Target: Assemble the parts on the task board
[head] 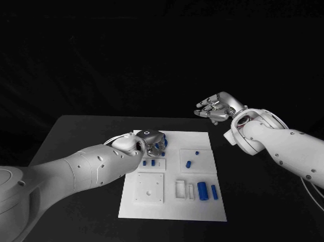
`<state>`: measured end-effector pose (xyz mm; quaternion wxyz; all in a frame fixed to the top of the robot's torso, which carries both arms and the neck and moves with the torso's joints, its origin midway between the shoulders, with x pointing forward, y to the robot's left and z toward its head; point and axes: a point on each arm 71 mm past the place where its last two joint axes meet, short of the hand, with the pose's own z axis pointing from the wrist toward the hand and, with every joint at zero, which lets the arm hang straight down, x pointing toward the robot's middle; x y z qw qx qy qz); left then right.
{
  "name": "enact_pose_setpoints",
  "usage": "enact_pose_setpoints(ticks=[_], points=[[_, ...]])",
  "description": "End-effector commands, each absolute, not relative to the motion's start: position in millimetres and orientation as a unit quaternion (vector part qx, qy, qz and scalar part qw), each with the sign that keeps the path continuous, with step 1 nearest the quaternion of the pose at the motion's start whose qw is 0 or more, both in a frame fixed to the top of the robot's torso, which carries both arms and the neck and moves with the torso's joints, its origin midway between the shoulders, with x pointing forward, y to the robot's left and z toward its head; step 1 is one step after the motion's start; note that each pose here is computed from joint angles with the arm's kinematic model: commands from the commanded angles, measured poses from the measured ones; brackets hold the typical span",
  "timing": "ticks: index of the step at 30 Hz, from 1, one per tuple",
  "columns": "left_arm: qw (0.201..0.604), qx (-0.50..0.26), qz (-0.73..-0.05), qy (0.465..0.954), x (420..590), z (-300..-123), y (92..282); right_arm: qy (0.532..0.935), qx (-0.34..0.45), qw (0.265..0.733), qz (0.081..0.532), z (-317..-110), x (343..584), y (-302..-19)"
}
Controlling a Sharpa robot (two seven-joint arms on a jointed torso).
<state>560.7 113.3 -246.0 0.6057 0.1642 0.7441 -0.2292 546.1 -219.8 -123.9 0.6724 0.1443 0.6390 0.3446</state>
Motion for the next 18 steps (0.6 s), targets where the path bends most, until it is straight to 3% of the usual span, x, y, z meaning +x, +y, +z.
enact_pose_setpoints(ticks=[1,18], points=[[0.595,0.171,-0.226,0.752,560.2,-248.9,112.0,0.637,0.141,0.673,0.35,-123.1,545.6,-218.0],[0.589,0.167,-0.234,0.755,558.6,-254.7,108.9,0.636,0.141,0.673,0.351,-122.8,545.5,-217.0]])
